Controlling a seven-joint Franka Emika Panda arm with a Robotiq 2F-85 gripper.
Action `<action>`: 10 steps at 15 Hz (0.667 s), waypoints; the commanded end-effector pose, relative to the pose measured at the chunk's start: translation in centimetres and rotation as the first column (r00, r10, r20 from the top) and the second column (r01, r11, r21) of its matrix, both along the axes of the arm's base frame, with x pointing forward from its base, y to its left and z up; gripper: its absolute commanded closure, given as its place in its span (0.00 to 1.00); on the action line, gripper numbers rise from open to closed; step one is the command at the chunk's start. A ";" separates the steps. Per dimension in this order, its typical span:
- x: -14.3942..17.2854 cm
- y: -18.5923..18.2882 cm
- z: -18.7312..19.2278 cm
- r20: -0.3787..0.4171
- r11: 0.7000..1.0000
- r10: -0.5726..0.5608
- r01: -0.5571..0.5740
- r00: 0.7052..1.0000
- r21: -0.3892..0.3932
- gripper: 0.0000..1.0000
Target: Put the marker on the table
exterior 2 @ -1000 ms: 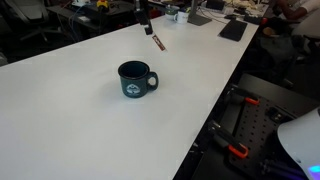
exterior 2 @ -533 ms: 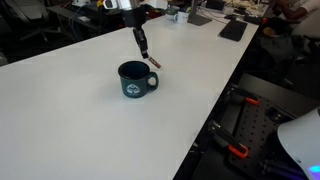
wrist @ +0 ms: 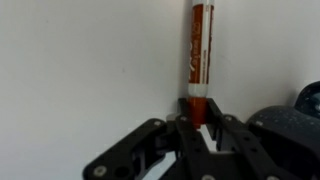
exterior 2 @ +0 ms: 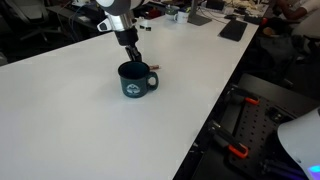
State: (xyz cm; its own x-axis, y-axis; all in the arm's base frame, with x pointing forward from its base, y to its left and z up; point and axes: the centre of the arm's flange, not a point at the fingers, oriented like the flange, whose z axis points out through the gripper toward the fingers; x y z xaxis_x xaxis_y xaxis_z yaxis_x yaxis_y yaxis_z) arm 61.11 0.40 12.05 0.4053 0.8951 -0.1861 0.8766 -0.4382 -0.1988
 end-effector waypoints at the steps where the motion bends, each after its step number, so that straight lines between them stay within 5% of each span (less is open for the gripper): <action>1: 0.2 0.0 -0.1 -0.007 1.000 0.000 0.000 1.000 -0.001 0.73; 4: 0.3 0.1 -0.8 -0.019 1.000 0.002 -0.002 1.000 0.001 0.54; 10: 0.4 0.1 -1.0 -0.020 1.000 0.001 -0.001 1.000 0.001 0.53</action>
State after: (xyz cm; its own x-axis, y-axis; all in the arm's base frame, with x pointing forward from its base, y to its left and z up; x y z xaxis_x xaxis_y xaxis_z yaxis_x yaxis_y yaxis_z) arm 61.50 0.46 11.07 0.4006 0.8957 -0.1928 0.8730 -0.4371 -0.2165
